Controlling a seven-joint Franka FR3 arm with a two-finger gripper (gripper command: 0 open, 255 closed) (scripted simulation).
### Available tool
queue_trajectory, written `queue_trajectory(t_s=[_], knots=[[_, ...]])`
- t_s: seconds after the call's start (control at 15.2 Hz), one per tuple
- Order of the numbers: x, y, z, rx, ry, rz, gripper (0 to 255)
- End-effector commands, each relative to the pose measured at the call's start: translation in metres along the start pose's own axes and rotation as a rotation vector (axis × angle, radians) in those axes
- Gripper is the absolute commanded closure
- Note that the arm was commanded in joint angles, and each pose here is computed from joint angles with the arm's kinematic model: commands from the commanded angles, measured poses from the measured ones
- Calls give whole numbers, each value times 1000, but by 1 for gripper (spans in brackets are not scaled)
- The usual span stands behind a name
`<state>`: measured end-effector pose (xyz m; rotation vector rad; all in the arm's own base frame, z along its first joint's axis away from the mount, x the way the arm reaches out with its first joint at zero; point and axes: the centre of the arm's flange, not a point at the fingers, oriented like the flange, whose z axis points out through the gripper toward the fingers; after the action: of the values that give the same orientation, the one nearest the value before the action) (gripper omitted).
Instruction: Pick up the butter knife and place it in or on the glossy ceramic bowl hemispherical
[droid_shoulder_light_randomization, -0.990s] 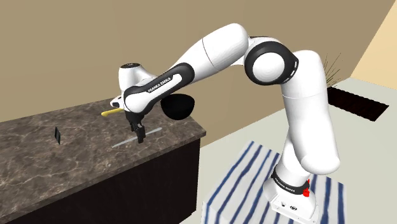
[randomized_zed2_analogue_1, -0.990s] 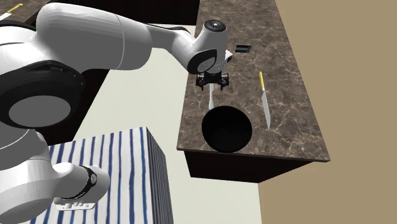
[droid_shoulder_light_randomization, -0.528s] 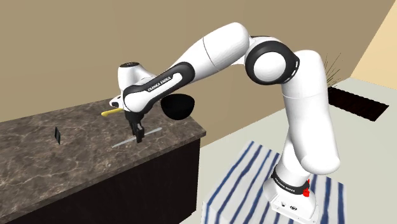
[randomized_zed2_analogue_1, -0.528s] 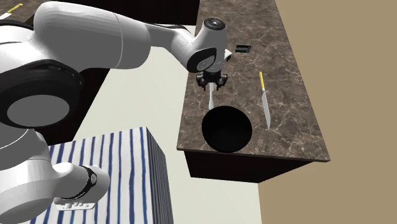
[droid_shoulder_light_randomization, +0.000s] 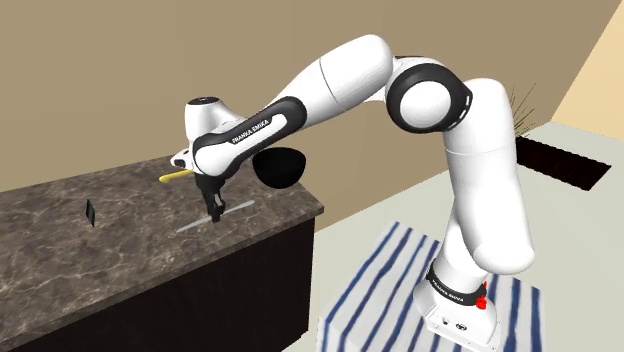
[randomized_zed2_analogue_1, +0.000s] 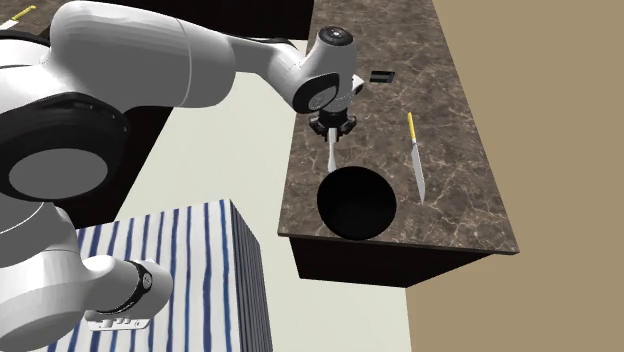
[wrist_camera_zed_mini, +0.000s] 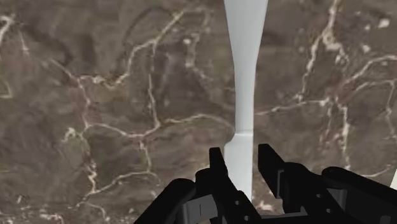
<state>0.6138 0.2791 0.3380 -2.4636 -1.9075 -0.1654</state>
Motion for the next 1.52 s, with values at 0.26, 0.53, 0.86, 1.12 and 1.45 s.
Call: queue_trajectory(t_s=[0.26, 0.53, 0.86, 1.12, 1.45], knots=[[-3, 5, -19, 3, -9, 8, 255], [-1, 6, -40, 3, -9, 8, 255], [2, 7, -66, 3, -9, 8, 255], [4, 8, -87, 3, -9, 8, 255], [6, 10, -114, 3, -9, 8, 255]])
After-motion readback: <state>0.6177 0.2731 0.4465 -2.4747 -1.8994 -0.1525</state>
